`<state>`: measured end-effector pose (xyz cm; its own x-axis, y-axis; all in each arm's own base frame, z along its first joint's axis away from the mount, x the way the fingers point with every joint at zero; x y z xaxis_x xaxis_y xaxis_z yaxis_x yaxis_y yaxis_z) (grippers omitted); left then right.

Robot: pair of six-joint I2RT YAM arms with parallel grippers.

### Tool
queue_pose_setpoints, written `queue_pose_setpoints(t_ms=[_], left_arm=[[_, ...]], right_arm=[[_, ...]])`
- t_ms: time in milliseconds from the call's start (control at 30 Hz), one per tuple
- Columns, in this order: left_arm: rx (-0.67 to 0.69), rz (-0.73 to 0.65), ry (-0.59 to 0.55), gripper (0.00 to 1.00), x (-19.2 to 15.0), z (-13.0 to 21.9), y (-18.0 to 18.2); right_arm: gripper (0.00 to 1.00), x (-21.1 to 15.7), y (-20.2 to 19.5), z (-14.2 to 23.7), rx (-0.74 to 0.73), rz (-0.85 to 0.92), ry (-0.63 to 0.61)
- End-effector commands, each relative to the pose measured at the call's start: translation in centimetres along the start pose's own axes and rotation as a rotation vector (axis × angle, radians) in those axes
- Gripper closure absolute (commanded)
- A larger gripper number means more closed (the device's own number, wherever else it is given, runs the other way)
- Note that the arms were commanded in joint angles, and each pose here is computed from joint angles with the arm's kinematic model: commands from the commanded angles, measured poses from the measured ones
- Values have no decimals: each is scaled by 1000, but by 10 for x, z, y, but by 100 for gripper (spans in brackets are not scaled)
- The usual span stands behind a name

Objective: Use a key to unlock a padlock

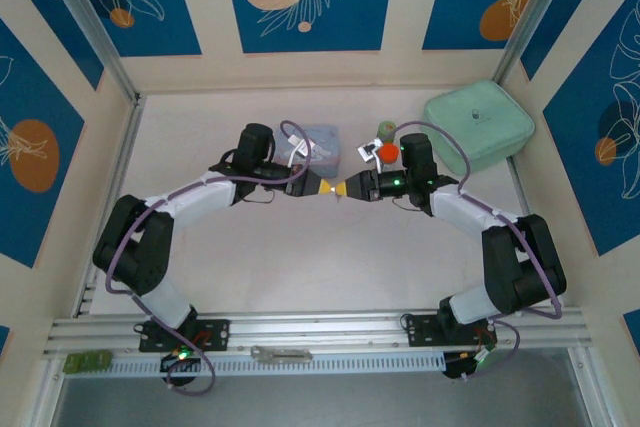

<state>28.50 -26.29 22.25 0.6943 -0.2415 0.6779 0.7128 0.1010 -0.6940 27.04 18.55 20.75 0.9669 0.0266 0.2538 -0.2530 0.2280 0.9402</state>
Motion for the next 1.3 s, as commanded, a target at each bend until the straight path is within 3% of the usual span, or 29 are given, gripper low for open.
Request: queue_pose_setpoints(t_ms=[0, 167, 333, 367, 433, 500, 533, 800, 1033, 1167, 1267], left_arm=[[-53, -21, 7, 100, 1, 0, -10], [-66, -17, 11, 100, 1, -2, -11], [-59, -22, -2, 100, 5, -2, -10], [-49, -18, -12, 96, 6, -2, -9], [-19, -5, -53, 58, 10, 1, -5], [40, 19, -132, 12, 16, 10, 2], [69, 32, -174, 0, 19, 14, 6], [275, 167, -493, 1, 9, 35, 37], [541, 259, -562, 1, -38, 37, 69], [515, 199, -593, 0, -29, 30, 63], [449, 118, -634, 10, -15, 23, 45]], right_arm=[[74, -1, 6, -3, 28, 8, 21], [79, 1, 8, -5, 41, 14, 26], [99, 0, 7, -5, 49, 12, 37], [100, -1, 7, -5, 48, 11, 38], [100, -2, 6, -4, 43, 11, 35], [100, -4, 4, -2, 36, 12, 28], [100, -4, 4, -1, 35, 14, 25], [100, -6, 3, -1, 2, 30, 2], [100, -10, -4, -6, -150, 108, -100], [100, -9, -8, -6, -209, 129, -154], [100, -6, -10, -7, -204, 104, -166]])
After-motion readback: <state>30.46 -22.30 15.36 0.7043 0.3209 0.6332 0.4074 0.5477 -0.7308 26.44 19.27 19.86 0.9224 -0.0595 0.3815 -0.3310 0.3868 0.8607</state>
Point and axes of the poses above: each hand's point on the last joint's axis, 136 mm out from that joint toward the fingers, its own z axis back along the fingers, its own y axis along the line the jaws close on, x = y × z, the point moved 7 cm from there along z, back along the fingers, and after that the axes turned 14 degrees about -z, right-handed, at the moved point
